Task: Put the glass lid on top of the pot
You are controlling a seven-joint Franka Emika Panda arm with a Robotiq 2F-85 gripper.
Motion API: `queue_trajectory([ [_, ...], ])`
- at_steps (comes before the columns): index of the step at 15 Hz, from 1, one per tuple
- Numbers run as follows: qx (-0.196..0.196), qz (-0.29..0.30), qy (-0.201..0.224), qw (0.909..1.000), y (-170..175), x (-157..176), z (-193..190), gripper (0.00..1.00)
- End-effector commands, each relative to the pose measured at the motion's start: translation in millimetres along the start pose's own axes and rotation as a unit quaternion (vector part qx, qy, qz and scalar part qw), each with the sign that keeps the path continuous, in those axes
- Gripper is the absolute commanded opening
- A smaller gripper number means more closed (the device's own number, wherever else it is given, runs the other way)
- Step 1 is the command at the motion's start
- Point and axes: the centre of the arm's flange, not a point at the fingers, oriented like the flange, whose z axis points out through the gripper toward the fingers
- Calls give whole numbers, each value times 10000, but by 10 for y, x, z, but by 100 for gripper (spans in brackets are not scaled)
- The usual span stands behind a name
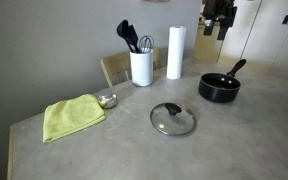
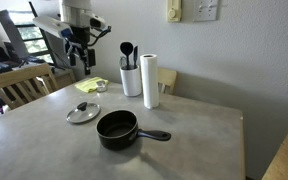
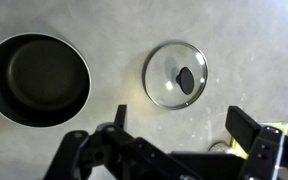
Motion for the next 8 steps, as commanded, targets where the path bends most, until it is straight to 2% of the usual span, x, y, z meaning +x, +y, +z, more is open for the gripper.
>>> queue_trajectory([
  [1,-25,102,135,9999,-196,173,290,100],
  [4,214,-52,175,9996,-455,367,652,100],
  [8,-93,-16,81,9999,-698,488,1224,100],
])
